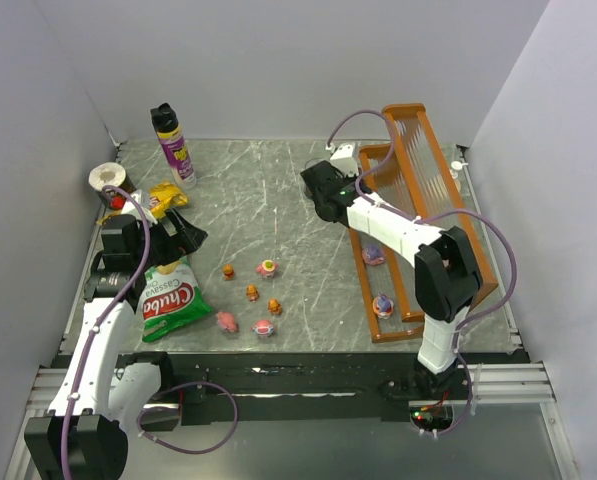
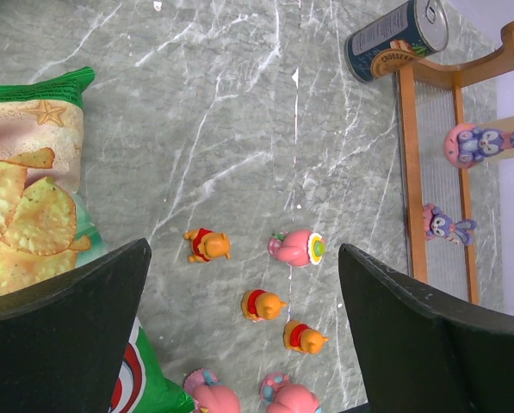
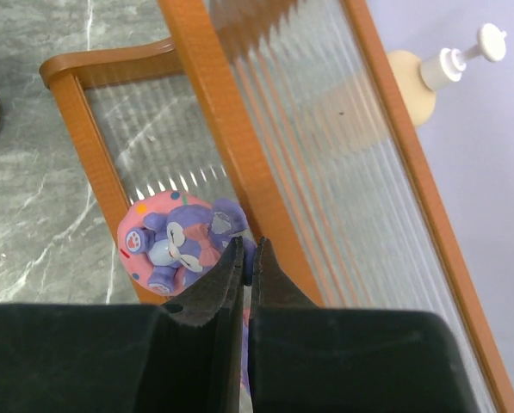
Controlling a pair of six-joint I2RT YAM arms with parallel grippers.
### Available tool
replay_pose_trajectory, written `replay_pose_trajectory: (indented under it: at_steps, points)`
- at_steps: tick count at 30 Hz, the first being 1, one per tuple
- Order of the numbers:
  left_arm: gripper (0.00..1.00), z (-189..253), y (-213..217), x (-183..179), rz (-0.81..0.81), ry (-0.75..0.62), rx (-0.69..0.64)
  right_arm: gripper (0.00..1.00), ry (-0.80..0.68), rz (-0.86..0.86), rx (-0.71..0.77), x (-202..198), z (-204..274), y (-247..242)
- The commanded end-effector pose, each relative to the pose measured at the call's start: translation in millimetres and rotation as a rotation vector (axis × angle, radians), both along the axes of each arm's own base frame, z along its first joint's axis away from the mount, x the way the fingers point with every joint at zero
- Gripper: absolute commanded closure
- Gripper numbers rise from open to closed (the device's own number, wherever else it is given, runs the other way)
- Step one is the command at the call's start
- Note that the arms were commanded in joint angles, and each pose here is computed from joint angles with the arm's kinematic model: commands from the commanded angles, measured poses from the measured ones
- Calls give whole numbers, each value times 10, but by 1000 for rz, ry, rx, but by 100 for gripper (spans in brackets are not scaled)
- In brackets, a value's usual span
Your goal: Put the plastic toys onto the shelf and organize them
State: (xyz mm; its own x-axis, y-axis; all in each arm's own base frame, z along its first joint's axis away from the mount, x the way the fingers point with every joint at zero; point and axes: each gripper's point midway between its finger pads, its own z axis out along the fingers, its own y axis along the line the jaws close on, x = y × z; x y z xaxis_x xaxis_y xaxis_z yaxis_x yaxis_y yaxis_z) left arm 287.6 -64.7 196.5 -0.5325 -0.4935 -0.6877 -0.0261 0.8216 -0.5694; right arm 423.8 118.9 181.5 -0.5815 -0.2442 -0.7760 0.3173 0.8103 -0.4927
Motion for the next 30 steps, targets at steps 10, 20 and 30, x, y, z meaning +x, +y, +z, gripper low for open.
replay_pose_trajectory:
  at_steps: [10,20,30]
  points:
    - [4,204,-18,62,-4,-51,-22,100,-45,-87,-119,120,-110,-65]
    - [3,199,-18,68,-4,-49,-24,100,-64,-160,-150,103,-292,-112]
    - [4,191,-27,68,-8,-46,-25,100,-69,-260,-182,37,-365,-182]
